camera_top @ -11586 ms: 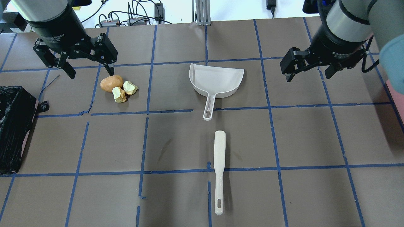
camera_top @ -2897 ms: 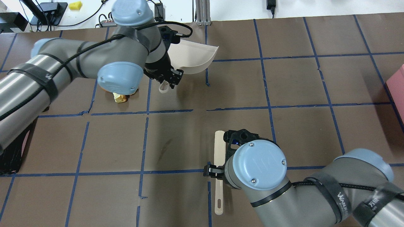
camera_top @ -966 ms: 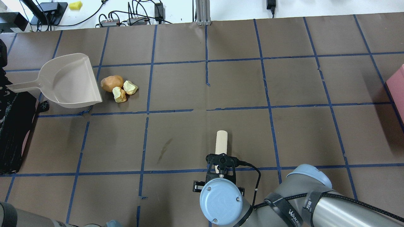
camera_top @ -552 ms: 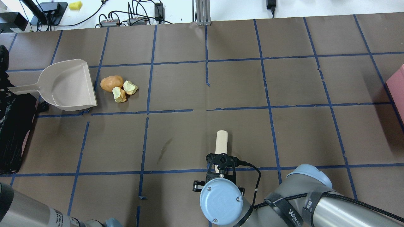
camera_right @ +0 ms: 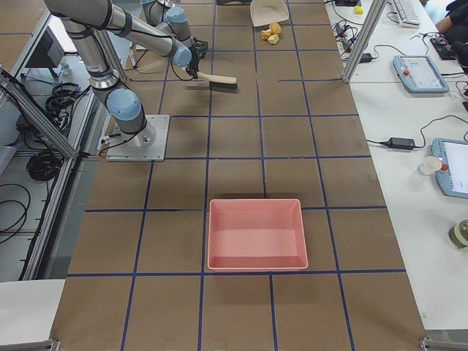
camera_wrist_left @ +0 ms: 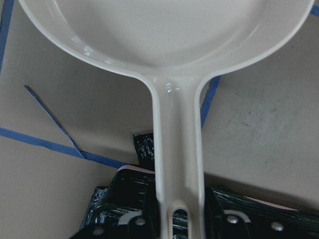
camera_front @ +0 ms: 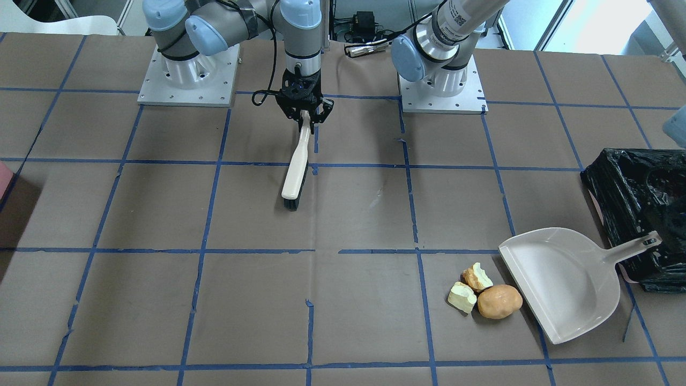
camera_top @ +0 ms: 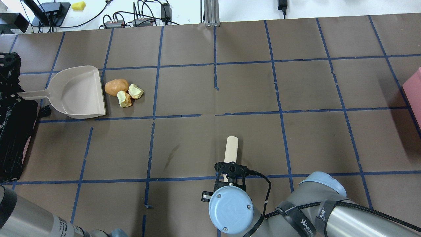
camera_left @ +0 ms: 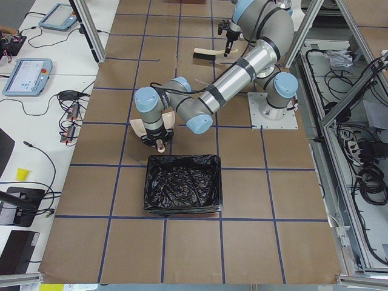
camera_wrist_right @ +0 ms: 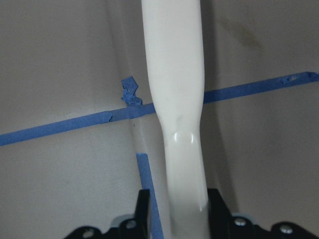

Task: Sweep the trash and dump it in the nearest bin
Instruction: 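Place the dustpan beside the trash pile with the left gripper, then sweep the trash into the dustpan with the brush in the right gripper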

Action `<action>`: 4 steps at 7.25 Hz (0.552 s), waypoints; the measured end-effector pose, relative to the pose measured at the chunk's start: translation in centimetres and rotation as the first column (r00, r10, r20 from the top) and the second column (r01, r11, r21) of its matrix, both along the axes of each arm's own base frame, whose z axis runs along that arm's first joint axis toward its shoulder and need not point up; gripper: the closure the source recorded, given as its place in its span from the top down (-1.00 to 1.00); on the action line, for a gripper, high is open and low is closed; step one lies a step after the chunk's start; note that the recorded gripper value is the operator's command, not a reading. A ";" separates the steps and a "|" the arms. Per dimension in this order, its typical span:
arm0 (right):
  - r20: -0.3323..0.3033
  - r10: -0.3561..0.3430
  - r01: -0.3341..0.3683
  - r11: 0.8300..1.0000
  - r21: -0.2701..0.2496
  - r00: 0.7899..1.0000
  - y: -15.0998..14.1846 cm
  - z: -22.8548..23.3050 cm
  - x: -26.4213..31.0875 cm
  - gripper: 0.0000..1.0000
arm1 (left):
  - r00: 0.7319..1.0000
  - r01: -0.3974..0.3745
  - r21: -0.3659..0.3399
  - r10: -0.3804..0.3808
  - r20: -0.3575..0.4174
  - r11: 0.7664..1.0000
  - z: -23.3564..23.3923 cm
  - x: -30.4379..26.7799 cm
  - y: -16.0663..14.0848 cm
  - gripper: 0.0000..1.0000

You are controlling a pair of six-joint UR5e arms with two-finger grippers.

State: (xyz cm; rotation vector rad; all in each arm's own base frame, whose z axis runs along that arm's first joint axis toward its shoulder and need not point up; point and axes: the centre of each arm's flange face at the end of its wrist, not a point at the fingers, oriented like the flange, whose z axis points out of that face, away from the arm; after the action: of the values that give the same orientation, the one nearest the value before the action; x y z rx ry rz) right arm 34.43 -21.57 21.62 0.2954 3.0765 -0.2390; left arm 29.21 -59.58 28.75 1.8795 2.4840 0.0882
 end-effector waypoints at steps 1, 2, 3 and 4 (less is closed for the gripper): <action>0.008 -0.004 0.004 1.000 0.003 1.000 -0.1 0.1 0.1 -0.85 | 1.000 0.023 -0.014 -0.023 0.009 1.000 -0.6 -0.1 0.0 -1.00; 0.017 -0.007 0.007 1.000 -0.002 1.000 -0.5 0.5 0.2 -0.85 | 0.999 0.040 -0.015 -0.040 0.008 0.999 -1.3 -0.5 -0.2 -1.00; 0.023 -0.005 0.005 1.000 -0.010 1.000 -1.0 1.2 0.6 -0.87 | 0.998 0.060 -0.009 -0.060 0.003 0.998 -2.1 -1.2 -0.7 -1.00; 0.019 0.007 -0.007 1.000 -0.015 1.000 -1.8 2.2 1.3 -0.91 | 0.997 0.079 -0.007 -0.079 0.001 0.997 -2.6 -1.8 -1.2 -1.00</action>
State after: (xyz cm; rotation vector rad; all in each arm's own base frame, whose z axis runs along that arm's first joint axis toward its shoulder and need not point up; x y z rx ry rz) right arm 35.68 -23.38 23.79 0.2841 3.0546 -0.2571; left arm 27.39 -60.77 26.15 1.9717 2.4023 0.0779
